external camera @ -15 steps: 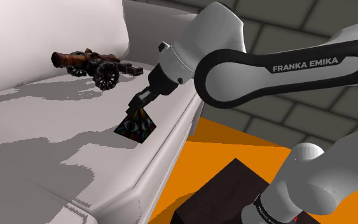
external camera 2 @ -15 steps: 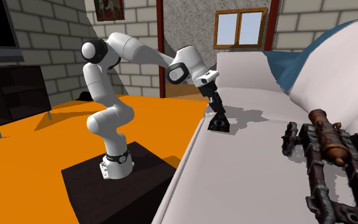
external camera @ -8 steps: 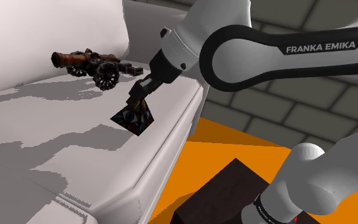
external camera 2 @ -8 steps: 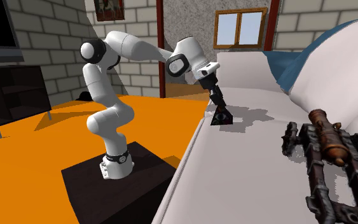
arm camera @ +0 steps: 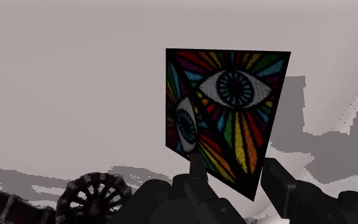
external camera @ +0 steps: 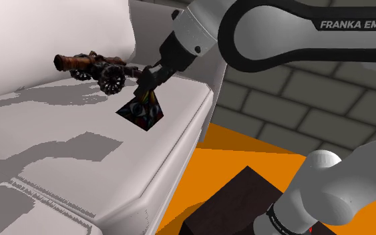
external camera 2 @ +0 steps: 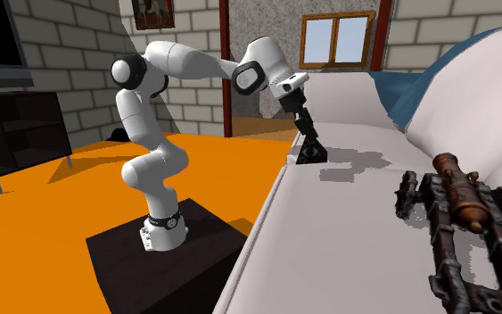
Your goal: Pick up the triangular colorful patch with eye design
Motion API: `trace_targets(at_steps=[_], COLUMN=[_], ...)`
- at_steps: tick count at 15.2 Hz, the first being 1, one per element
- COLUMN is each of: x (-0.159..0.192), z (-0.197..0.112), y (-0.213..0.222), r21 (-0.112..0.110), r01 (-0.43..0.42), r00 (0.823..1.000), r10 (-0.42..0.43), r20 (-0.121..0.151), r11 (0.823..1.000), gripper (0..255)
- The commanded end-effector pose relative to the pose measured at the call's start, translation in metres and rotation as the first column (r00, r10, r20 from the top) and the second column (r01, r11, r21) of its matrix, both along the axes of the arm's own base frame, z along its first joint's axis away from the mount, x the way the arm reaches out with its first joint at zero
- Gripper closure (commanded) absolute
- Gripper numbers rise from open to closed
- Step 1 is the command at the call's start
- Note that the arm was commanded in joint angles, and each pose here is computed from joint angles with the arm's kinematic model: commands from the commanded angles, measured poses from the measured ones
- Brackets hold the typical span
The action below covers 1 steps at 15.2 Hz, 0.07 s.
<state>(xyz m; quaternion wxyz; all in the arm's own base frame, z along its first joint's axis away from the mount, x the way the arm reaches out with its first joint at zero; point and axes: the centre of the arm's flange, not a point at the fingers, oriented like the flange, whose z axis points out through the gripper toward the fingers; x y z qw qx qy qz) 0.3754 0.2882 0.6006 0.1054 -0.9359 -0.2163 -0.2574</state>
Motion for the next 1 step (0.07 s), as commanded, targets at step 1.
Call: trace_targets(at_steps=[1], x=[0.0007], z=[0.0032], y=[0.0007], r21=[0.000], r01=[0.000], r00=[1.000], r10=[0.000], r20=[0.000], r11=[1.000], gripper=[255])
